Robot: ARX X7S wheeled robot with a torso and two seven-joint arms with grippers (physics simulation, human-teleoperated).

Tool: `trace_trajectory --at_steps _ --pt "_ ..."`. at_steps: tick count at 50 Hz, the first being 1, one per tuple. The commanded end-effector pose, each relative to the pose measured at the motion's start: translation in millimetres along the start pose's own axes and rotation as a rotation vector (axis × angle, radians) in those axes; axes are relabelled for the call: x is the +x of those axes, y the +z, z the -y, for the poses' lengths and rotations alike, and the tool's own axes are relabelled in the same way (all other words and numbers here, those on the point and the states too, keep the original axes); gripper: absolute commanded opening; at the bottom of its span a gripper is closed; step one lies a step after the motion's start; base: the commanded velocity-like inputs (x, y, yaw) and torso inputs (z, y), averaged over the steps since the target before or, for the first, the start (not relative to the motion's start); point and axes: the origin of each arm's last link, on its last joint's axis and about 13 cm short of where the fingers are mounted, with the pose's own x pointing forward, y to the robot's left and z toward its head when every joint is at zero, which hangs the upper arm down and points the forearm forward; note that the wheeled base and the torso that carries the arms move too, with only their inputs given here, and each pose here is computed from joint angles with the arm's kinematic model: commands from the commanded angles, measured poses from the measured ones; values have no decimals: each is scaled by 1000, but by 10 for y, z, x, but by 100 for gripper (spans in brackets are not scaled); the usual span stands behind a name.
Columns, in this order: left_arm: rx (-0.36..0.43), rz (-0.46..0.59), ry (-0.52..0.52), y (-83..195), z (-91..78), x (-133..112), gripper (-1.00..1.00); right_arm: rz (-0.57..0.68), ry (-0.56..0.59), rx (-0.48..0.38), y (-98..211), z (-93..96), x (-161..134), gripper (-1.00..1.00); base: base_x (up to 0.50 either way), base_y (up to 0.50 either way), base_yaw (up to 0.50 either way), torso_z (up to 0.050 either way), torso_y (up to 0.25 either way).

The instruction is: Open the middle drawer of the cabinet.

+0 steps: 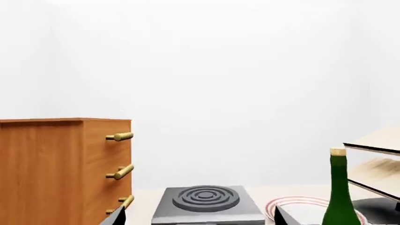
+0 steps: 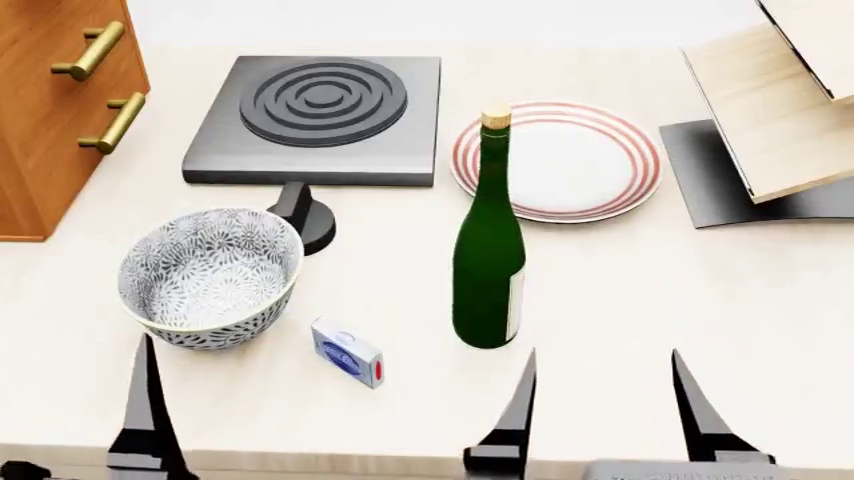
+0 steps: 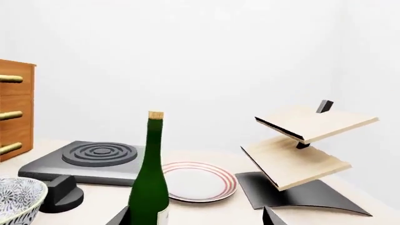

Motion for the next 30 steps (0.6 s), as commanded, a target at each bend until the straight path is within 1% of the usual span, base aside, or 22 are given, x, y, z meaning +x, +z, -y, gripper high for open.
trace_trajectory --at_steps 1,4,8,10,11,13,20,26,30 --pt "10 154 -20 377 24 24 100 120 -25 -14 374 48 -29 100 0 0 0 0 0" --pt "-3 173 -23 455 31 20 100 142 -28 -17 437 56 -44 100 0 0 0 0 0" --pt "-26 225 -9 610 31 15 100 205 -33 -36 609 54 -102 100 0 0 0 0 0" --pt "-28 241 -11 653 29 10 100 220 -34 -34 658 55 -120 100 0 0 0 0 0" --pt "-14 271 -6 687 22 8 100 231 -35 -31 695 56 -132 100 0 0 0 0 0" --pt "-25 285 4 760 -4 9 100 257 -36 -32 768 57 -160 100 0 0 0 0 0" --pt "-47 326 19 915 -46 -22 100 295 -39 -33 866 53 -205 100 0 0 0 0 0" --pt "-56 342 21 963 -59 -38 100 321 -48 -29 916 67 -230 100 0 0 0 0 0" --pt "-60 352 26 1001 -69 -44 100 348 -51 -41 932 66 -243 100 0 0 0 0 0"
